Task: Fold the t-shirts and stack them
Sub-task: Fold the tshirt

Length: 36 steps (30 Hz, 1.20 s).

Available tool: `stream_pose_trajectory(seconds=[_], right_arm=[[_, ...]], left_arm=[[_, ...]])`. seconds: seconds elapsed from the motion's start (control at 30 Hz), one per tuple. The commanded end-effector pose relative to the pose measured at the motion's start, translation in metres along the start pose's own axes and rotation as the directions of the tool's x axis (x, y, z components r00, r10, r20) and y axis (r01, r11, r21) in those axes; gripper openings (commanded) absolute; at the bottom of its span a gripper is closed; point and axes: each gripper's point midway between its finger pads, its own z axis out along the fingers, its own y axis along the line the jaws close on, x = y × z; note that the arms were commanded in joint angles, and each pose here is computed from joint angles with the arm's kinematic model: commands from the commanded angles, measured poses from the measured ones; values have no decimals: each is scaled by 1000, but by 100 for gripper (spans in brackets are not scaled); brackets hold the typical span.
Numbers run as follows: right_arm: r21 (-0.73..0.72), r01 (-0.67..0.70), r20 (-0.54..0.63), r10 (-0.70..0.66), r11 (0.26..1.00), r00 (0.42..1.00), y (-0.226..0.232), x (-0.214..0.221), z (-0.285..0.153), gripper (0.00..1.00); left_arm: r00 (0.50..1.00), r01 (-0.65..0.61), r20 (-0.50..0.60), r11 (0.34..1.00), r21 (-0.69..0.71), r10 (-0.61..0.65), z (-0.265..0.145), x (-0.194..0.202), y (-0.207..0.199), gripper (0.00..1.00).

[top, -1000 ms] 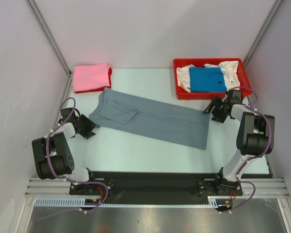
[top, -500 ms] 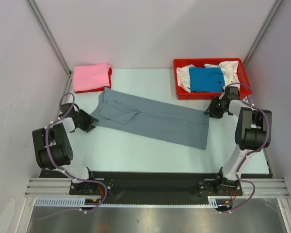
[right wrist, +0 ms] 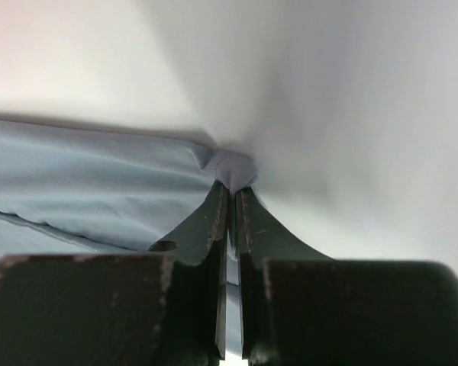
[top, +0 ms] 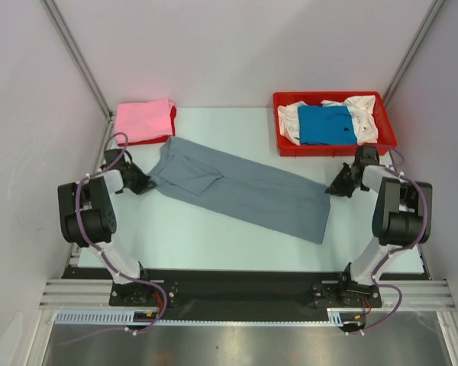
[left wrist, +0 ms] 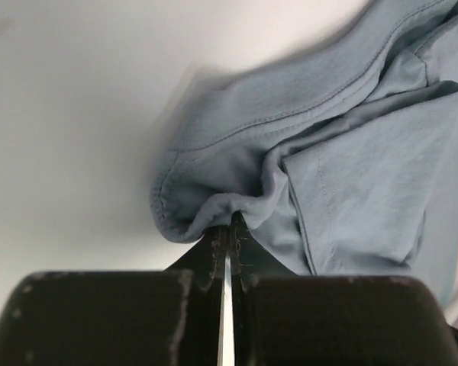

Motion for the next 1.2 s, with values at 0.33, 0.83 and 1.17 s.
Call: stream_pose_trajectory(seconds=[0.33, 0.83, 1.17], right_arm=[[264, -177, -123, 215, 948, 969, -47, 136, -78, 0], [156, -183, -230, 215, 971, 949, 4, 196, -81, 0], [77, -226, -367, 238, 971, 899, 55, 262, -92, 0]], left_arm=[[909, -412, -31, 907, 85, 416, 66, 39, -156, 0], [900, -433, 127, 823, 367, 417, 152, -29, -296, 0], [850, -522, 324, 740, 424, 414, 140, -84, -319, 0]])
